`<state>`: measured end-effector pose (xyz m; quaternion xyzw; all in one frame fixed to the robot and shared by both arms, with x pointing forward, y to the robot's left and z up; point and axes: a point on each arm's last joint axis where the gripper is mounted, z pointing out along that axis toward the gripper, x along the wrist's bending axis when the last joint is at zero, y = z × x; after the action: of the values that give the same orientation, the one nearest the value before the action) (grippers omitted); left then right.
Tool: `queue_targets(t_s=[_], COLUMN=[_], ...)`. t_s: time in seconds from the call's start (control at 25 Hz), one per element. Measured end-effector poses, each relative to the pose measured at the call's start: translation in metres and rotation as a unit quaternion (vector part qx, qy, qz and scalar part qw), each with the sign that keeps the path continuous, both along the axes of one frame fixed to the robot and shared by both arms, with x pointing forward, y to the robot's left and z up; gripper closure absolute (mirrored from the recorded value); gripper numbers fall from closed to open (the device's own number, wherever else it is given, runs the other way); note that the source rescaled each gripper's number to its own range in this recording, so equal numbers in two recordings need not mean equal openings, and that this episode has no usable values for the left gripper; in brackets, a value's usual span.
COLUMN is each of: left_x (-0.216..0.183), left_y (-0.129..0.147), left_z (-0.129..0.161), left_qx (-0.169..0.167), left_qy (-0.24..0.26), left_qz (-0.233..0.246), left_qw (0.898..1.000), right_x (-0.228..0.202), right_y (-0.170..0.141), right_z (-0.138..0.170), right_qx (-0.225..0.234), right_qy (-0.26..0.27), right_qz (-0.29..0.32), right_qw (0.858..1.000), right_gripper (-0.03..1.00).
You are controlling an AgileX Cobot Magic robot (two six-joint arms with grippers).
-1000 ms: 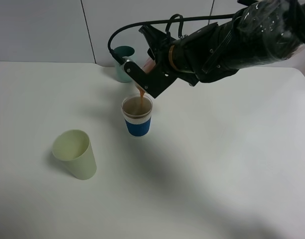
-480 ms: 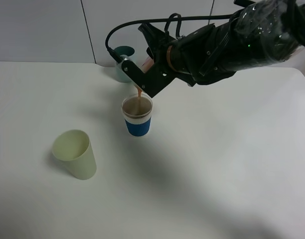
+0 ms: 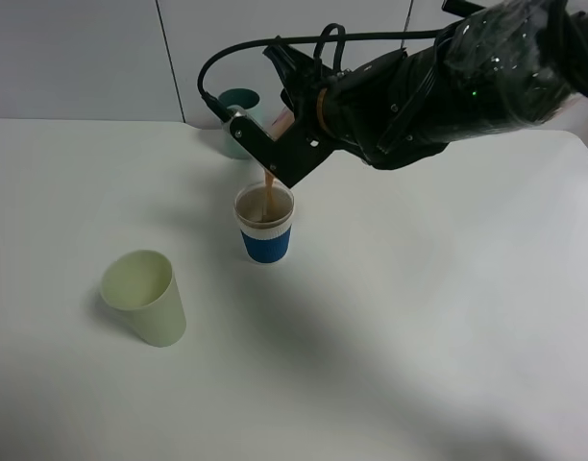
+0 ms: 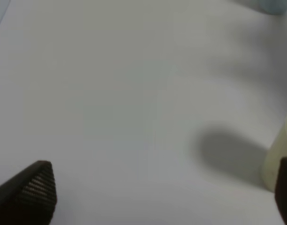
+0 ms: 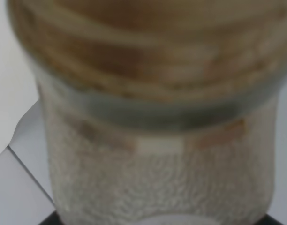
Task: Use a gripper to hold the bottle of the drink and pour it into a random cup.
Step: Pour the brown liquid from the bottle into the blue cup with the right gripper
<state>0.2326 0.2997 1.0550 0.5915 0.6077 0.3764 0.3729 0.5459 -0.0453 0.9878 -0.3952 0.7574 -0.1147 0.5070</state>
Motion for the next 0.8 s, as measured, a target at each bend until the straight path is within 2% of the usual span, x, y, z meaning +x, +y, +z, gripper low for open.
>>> queue_targets(t_s=[0.56, 0.8], left_x=[0.0, 0.0], left_y=[0.0, 0.0], left_z=[0.0, 0.0], left_qx=[0.0, 0.0], left_qy=[0.0, 0.0], left_qz=[0.0, 0.0], left_qw=[1.0, 1.0], right_x=[0.0, 0.007], right_y=[-0.001, 0.009], right_z=[0.003, 0.023], right_qx=[-0.02, 0.002], right_qy=[-0.017, -0.045], right_qz=[-0.007, -0.01], right_qw=[1.0, 0.999], right_gripper=[0.97, 0.97])
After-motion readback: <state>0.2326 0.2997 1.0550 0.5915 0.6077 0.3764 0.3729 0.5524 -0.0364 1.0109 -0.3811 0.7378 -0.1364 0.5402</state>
